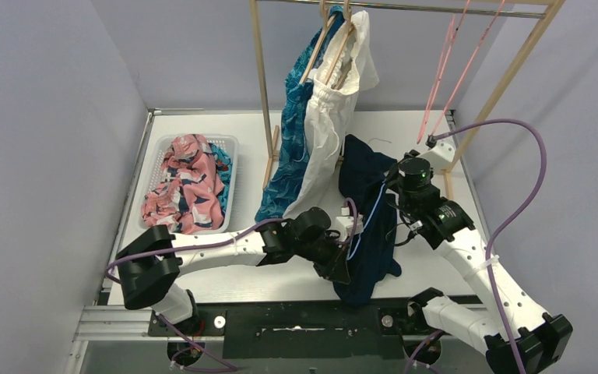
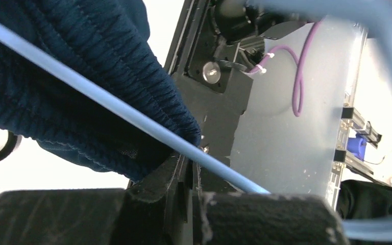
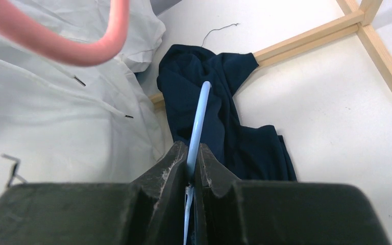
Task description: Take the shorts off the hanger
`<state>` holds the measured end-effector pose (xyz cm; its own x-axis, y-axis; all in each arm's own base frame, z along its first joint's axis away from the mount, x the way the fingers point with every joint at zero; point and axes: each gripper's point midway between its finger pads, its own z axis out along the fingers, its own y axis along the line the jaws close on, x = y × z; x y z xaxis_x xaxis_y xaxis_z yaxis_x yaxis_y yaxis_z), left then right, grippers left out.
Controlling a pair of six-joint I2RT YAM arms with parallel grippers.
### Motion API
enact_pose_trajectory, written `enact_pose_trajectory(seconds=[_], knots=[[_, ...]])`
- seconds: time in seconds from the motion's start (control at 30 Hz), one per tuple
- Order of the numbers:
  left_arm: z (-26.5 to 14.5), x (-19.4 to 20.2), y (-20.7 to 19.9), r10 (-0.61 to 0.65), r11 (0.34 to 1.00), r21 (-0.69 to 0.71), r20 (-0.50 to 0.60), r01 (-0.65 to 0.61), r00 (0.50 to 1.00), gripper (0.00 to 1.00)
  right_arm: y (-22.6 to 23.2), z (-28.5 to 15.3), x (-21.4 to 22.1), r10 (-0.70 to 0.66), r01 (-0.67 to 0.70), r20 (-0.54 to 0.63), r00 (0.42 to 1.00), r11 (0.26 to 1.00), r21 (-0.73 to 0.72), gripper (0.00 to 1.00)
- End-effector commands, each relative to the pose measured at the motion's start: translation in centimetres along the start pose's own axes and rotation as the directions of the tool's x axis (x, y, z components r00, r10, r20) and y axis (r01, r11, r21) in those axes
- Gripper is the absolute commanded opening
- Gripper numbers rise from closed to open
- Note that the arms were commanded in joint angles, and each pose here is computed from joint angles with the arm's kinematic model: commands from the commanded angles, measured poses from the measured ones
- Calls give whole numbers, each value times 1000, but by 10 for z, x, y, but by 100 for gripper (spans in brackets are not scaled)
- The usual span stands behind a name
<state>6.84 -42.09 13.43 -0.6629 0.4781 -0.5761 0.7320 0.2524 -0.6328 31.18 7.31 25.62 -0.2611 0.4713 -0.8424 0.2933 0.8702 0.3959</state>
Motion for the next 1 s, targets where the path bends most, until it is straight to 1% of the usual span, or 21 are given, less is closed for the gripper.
enact_pose_trajectory(seconds=[0.0, 0.07, 0.17, 0.2, 0.23, 0.27, 0.3, 0.4, 0.43, 0.57, 0.73, 0.9, 0.97], knots=[[-17, 1, 4, -1, 998, -61, 21, 3, 1000, 0, 20, -1, -44, 78, -73, 123, 989, 996, -43, 0], [-19, -1, 15, -18, 994, -106, 41, 22, 999, 0, 21, -3, -42, 83, -78, 111, 990, 995, -55, 0], [-26, -18, 19, -27, 989, -143, 146, 48, 989, 0, 20, -6, -37, 78, -72, 93, 993, 995, -69, 0], [-30, -25, 19, -31, 987, -146, 194, 60, 981, 2, 19, -7, -35, 72, -66, 85, 994, 995, -73, 0], [-36, -33, 17, -35, 988, -140, 244, 71, 969, 7, 16, -8, -29, 63, -58, 72, 995, 996, -73, 0], [-42, -39, 14, -37, 989, -127, 291, 78, 956, 16, 13, -9, -24, 57, -53, 61, 996, 996, -74, 0], [-46, -40, 14, -42, 989, -121, 321, 86, 946, 29, 12, -10, -20, 54, -50, 49, 997, 995, -81, 0], [-61, -48, 10, -37, 990, -113, 396, 89, 918, 42, 9, -15, -7, 55, -54, 8, 998, 993, -108, 0], [-66, -49, 8, -33, 990, -112, 411, 87, 911, 44, 9, -16, -2, 59, -59, -8, 998, 991, -117, 0], [-81, -56, -1, -23, 993, -95, 463, 76, 886, 50, 11, -19, 15, 94, -103, -68, 993, 984, -146, 0], [-97, -74, -23, -37, 998, -21, 543, 58, 839, 54, 15, -16, 27, 142, -157, -94, 985, 972, -177, 0], [-103, -85, -40, -37, 999, 28, 559, 25, 829, 56, 16, -13, 31, 132, -149, -112, 985, 975, -166, 0], [-104, -89, -45, -31, 999, 40, 568, 10, 823, 58, 18, -12, 32, 128, -147, -117, 985, 975, -169, 0]])
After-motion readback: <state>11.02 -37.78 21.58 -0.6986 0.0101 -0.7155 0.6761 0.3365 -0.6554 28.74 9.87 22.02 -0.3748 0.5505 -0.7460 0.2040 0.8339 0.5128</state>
